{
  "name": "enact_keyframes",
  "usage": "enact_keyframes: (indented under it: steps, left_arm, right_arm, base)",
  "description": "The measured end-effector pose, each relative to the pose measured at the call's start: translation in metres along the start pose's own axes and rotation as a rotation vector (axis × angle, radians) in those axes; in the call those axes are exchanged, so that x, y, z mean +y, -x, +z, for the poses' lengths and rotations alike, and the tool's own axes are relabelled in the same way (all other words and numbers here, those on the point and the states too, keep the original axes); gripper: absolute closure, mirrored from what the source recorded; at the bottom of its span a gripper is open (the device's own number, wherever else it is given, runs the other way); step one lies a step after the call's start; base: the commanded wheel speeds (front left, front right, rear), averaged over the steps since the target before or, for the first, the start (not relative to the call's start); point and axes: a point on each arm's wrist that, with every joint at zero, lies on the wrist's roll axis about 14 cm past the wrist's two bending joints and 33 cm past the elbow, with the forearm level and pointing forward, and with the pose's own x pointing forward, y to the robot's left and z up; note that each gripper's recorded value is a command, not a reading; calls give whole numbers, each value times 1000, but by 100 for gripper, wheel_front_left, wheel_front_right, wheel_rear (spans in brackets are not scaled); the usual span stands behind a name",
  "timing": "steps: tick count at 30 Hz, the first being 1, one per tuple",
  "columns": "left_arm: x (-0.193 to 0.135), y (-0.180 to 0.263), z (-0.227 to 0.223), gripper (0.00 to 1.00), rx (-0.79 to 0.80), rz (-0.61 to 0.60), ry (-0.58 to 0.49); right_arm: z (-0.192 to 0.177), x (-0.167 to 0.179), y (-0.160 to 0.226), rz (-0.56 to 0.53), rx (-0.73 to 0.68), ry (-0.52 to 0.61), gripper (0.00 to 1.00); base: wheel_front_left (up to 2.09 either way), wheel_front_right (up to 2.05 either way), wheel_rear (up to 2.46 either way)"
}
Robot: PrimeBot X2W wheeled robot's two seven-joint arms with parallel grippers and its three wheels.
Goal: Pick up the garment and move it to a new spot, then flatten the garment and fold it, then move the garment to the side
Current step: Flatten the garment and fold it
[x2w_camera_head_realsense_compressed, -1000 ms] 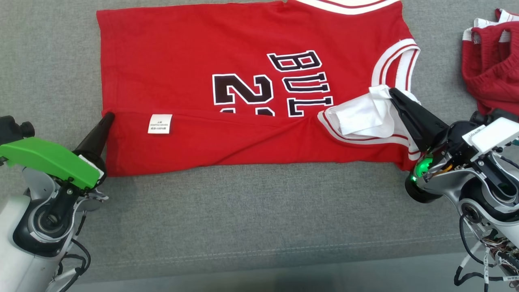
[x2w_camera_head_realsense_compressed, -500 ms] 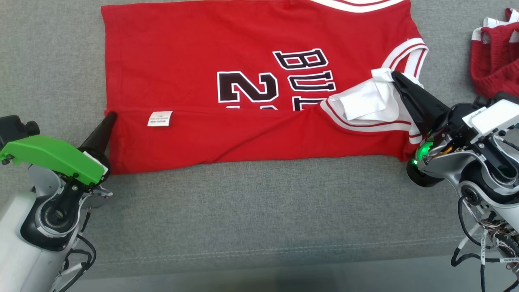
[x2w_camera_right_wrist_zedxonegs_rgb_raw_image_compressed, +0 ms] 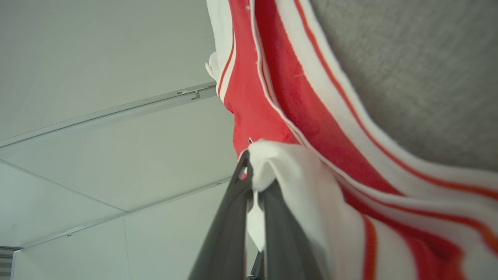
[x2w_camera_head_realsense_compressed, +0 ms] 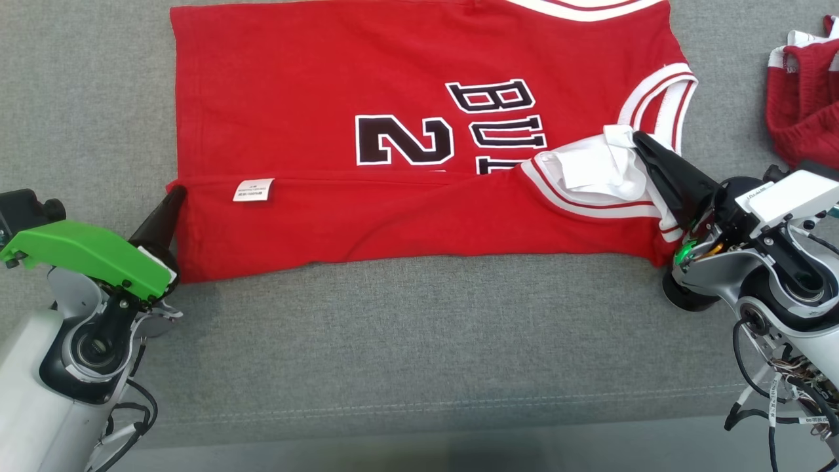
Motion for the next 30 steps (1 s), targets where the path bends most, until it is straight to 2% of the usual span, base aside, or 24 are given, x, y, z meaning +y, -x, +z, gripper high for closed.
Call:
enact_keyframes:
  steps: [1,3,5,13,15,17,19,20,22,23,26,30]
  left_arm:
    - [0,0,-1,100,1,1,2]
    - [0,-1,-1,100,-3,2,7]
    - [1,-1,-2,100,-3,4,10]
    - [2,0,-2,89,-12,13,14]
    - [2,1,-1,75,-15,16,13]
    - [2,1,0,71,-18,16,12]
    - [-1,2,1,56,-24,11,11]
    - [-2,2,2,44,-30,8,11]
    - [-4,3,4,5,-42,2,15]
    - [-4,3,4,0,-42,2,15]
    - [-5,6,3,0,-51,0,23]
    - [-1,12,4,0,-83,8,36]
  right_arm:
    - [0,-1,0,-1,-2,2,52]
    - [1,1,-2,4,-10,8,0]
    - [3,5,-5,14,-17,16,0]
    - [11,9,-5,27,-54,27,0]
    - [15,9,-3,26,-75,36,0]
    - [21,11,0,36,-105,39,0]
    - [31,17,4,59,-148,47,0]
    - [34,20,6,69,-162,56,0]
    - [34,25,9,93,-167,73,0]
    - [34,25,9,93,-167,73,0]
    - [28,25,15,102,-161,113,0]
    - [10,20,23,93,-104,234,0]
  base:
    - [0,0,0]
    - [0,0,0]
    - [0,0,0]
    - [0,0,0]
    - [0,0,0]
    - [0,0,0]
    - [0,0,0]
    - [0,0,0]
    - [0,0,0]
    - [0,0,0]
    - [0,0,0]
    - [0,0,0]
